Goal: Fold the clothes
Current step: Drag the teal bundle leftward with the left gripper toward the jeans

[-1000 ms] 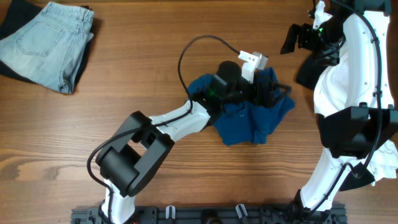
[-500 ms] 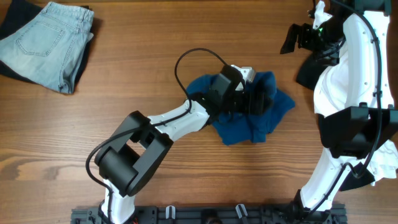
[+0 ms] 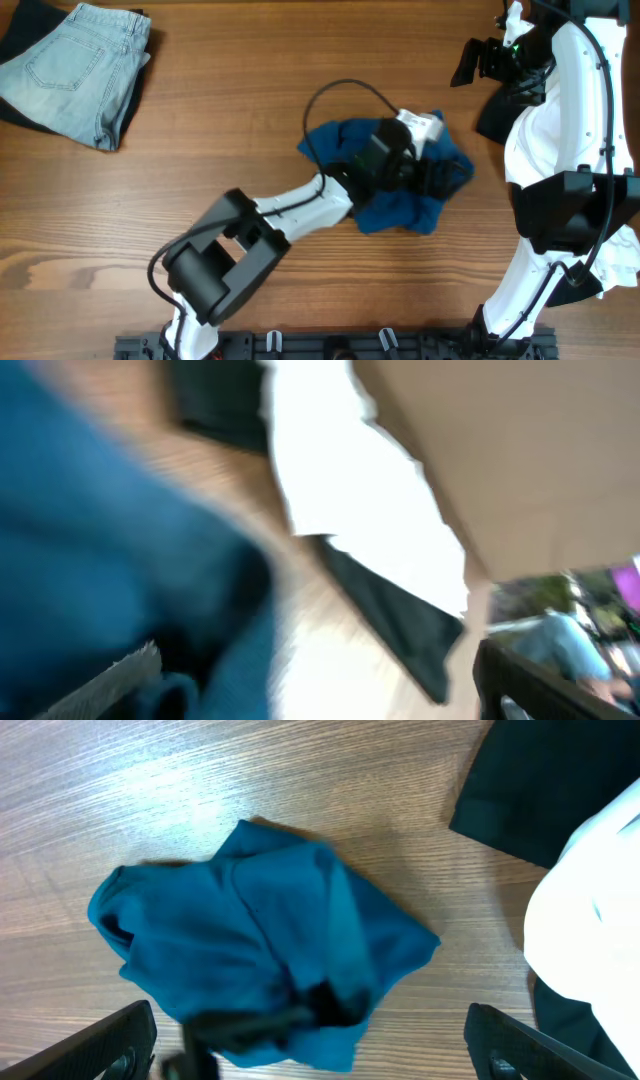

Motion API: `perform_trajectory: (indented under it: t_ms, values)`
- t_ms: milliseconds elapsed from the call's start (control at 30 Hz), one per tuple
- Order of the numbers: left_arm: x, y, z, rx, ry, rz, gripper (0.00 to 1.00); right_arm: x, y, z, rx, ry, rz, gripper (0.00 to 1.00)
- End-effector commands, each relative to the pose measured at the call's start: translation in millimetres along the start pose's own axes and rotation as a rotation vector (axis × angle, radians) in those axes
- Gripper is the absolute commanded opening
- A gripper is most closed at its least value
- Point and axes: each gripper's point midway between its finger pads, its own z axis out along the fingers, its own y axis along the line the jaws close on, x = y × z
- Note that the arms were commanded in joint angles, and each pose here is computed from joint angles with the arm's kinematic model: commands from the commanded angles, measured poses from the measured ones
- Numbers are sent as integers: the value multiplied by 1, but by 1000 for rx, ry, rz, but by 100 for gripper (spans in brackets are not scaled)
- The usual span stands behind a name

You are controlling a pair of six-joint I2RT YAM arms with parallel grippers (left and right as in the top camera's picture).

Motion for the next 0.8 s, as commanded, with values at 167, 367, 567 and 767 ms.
perform_trajectory:
  t_ms: [167,367,567,767]
  values:
    - [21,-28,4,55,66,71,100,-2,4,-18,-18,-50,-3,99]
    - [-8,10,-12,-22,11,43,100,-1,6,-18,-29,-48,-5,100]
    - [-54,43,-51,-90,-81,-11,100,-1,6,-18,-29,-48,-5,99]
    - [-83,57,-96,-156,-131,-59,100,-1,6,-18,-29,-48,-5,100]
